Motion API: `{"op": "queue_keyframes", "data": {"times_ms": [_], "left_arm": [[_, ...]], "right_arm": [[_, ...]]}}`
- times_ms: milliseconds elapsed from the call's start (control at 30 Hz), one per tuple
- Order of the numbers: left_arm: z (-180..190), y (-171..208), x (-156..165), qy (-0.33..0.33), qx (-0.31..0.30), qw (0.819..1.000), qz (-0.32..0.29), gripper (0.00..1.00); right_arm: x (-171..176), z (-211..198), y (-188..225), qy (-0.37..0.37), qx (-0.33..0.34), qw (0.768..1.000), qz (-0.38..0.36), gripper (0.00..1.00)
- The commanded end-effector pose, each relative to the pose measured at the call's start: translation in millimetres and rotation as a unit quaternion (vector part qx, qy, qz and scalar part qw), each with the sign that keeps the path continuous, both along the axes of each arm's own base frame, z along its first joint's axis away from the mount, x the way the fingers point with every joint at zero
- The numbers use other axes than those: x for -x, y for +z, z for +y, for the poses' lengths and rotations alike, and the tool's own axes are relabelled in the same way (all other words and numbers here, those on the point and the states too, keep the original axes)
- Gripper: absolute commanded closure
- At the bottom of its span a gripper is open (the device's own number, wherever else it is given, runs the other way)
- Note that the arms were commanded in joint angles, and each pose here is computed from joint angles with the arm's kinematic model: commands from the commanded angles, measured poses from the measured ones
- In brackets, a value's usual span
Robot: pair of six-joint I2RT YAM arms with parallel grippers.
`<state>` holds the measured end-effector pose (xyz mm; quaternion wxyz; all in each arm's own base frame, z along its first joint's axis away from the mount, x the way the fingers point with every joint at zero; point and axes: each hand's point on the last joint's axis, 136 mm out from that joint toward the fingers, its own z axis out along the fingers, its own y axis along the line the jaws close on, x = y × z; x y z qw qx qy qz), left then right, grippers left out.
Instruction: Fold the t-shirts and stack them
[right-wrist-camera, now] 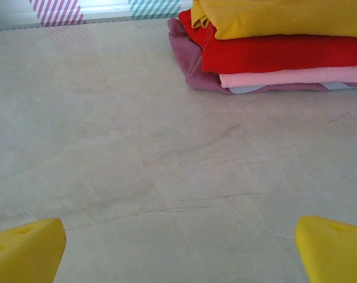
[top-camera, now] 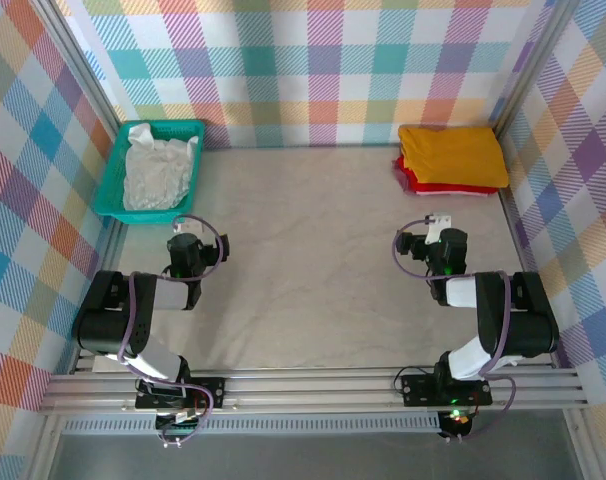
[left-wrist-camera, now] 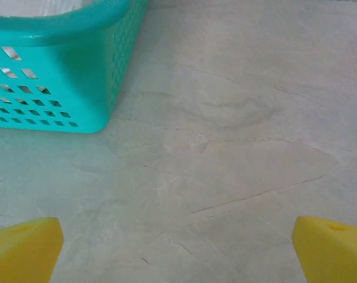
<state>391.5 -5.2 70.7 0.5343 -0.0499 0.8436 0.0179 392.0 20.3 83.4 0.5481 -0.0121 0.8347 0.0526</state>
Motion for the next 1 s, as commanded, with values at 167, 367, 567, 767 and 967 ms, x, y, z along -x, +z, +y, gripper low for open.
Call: {"op": "queue_keyframes", "data": {"times_ms": [167,367,567,767,967], "left_arm": [[1.0,9.4,-5.8,0.002,0.007,1.000,-0.016,0.00],[0.7,9.6,-6.3,0.000,0.008,1.000,-0.016,0.00],[0.9,9.0,-6.0,0.000,0.010,1.000,-0.015,0.00],[-11.5,62.1,3.1,-0.013,-0.019,0.999,-0.034,0.00],[-2.9,196.6,18.9,0.030,0.051,0.991,-0.121,0.02]], "right_arm": [[-6.3,-0.6,8.6,-0.001,-0.003,1.000,-0.016,0.00],[-6.2,-0.4,8.8,-0.001,-0.003,1.000,-0.016,0.00],[-6.5,-0.8,8.5,0.000,-0.005,1.000,-0.015,0.00],[5.8,-24.4,65.0,-0.090,-0.023,0.995,0.017,0.00],[14.5,20.1,172.1,0.000,-0.210,0.976,-0.059,0.01]]}}
